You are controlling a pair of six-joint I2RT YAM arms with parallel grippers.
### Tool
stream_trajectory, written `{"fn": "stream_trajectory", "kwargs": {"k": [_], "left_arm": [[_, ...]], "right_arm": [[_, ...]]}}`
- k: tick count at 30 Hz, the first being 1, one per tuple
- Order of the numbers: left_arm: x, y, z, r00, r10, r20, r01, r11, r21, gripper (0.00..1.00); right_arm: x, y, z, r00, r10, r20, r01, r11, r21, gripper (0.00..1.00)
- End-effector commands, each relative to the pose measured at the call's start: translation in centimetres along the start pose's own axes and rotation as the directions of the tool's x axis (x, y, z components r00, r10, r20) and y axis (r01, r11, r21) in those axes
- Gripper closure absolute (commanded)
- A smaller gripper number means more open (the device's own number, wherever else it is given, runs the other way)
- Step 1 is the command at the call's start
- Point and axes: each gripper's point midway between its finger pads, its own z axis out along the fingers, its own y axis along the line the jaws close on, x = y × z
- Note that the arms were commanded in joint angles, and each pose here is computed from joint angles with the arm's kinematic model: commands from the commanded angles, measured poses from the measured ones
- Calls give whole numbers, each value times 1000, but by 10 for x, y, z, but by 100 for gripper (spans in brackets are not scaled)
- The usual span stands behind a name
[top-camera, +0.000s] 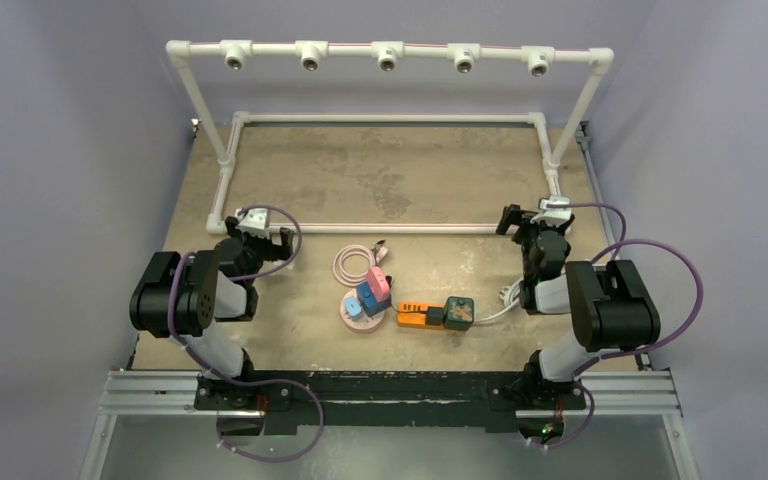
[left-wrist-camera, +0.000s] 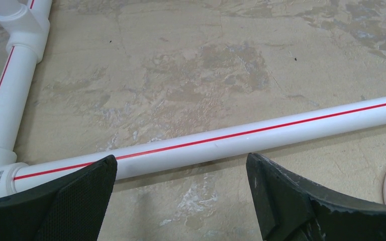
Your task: Insert the plug
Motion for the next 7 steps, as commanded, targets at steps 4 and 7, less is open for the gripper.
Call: {"fn": "stream_trajectory", "kwargs": {"k": [4,7], "left_arm": [[-19,1,7,998,4,62,-4,1000,-8,1],[-20,1,7,998,4,67,-4,1000,-11,1]], "right_arm": [[-18,3,0,997,2,74,-1,1000,-17,1],[-18,3,0,997,3,73,-1,1000,-17,1]]}}
